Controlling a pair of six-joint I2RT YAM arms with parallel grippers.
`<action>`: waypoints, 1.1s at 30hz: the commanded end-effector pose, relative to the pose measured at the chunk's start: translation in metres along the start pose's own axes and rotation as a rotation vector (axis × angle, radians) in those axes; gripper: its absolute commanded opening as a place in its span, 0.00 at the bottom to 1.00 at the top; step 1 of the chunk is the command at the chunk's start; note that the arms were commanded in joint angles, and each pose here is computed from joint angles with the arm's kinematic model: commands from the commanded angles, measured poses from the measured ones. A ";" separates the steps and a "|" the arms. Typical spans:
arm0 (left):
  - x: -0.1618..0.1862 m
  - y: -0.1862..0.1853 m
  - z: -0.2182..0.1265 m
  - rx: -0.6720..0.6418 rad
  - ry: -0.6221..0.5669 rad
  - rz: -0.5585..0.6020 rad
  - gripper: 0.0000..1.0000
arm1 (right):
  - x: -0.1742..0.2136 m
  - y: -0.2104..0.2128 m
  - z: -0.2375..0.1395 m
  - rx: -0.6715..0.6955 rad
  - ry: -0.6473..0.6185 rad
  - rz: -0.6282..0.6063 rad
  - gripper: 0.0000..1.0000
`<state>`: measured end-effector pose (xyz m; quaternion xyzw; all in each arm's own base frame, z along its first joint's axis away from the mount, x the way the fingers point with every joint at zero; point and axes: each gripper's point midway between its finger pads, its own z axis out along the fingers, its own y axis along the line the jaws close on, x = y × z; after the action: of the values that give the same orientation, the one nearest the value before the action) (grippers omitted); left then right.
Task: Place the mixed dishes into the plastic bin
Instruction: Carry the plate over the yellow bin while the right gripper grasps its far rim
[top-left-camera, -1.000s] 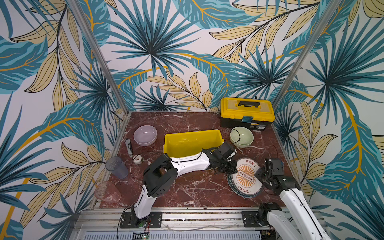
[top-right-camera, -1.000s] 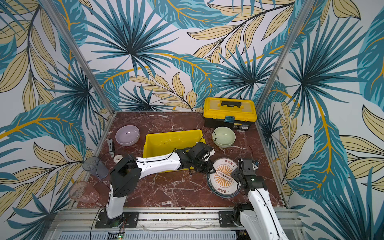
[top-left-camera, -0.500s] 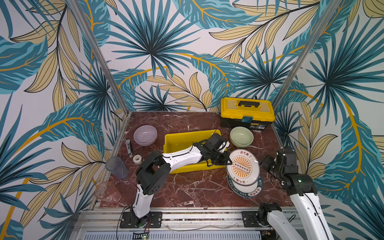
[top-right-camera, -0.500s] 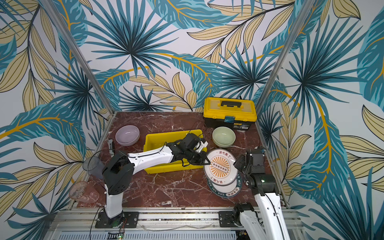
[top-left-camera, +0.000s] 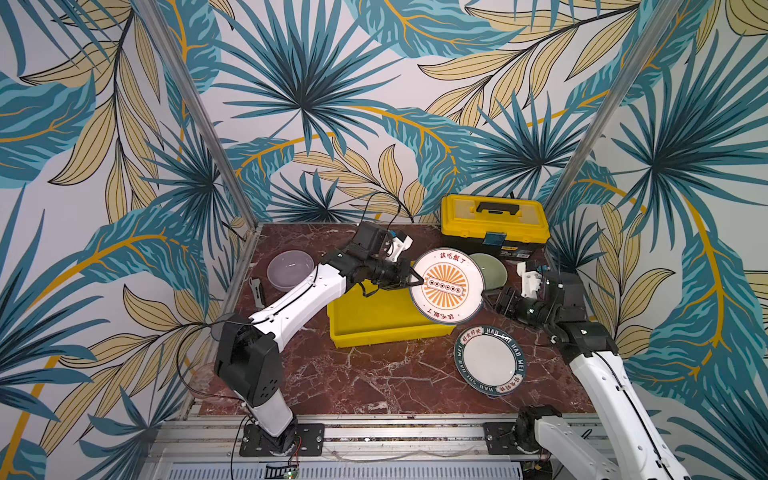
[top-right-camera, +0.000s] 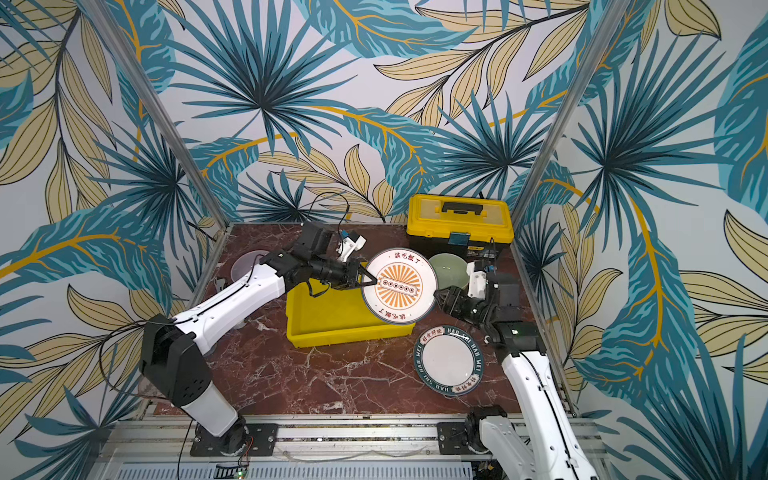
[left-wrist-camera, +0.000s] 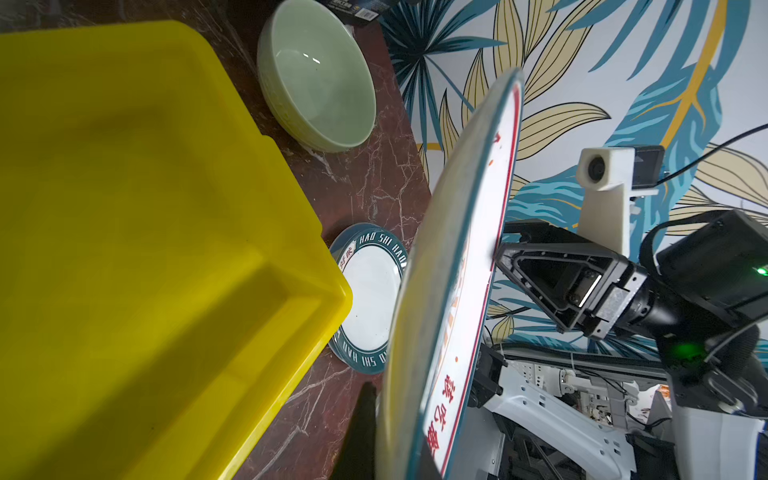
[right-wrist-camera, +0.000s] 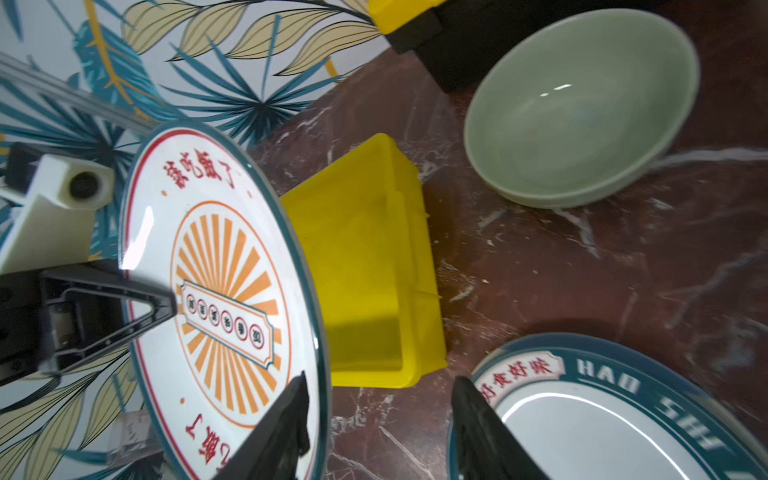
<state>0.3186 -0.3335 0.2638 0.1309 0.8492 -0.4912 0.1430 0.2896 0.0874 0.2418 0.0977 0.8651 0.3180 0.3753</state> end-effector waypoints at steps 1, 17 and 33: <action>0.013 -0.019 -0.020 0.085 0.033 0.054 0.00 | -0.008 0.049 0.002 -0.204 -0.006 -0.082 0.57; 0.022 0.007 -0.058 0.058 -0.041 0.021 0.05 | -0.004 0.102 0.045 -0.342 0.038 -0.100 0.16; 0.030 0.075 -0.107 -0.210 -0.227 -0.006 0.72 | -0.012 0.117 0.082 -0.228 0.052 -0.087 0.00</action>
<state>0.3018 -0.2251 0.2507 0.0716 0.8533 -0.4743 0.2045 0.3368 0.2122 0.2673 0.0028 0.8373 0.4179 0.3524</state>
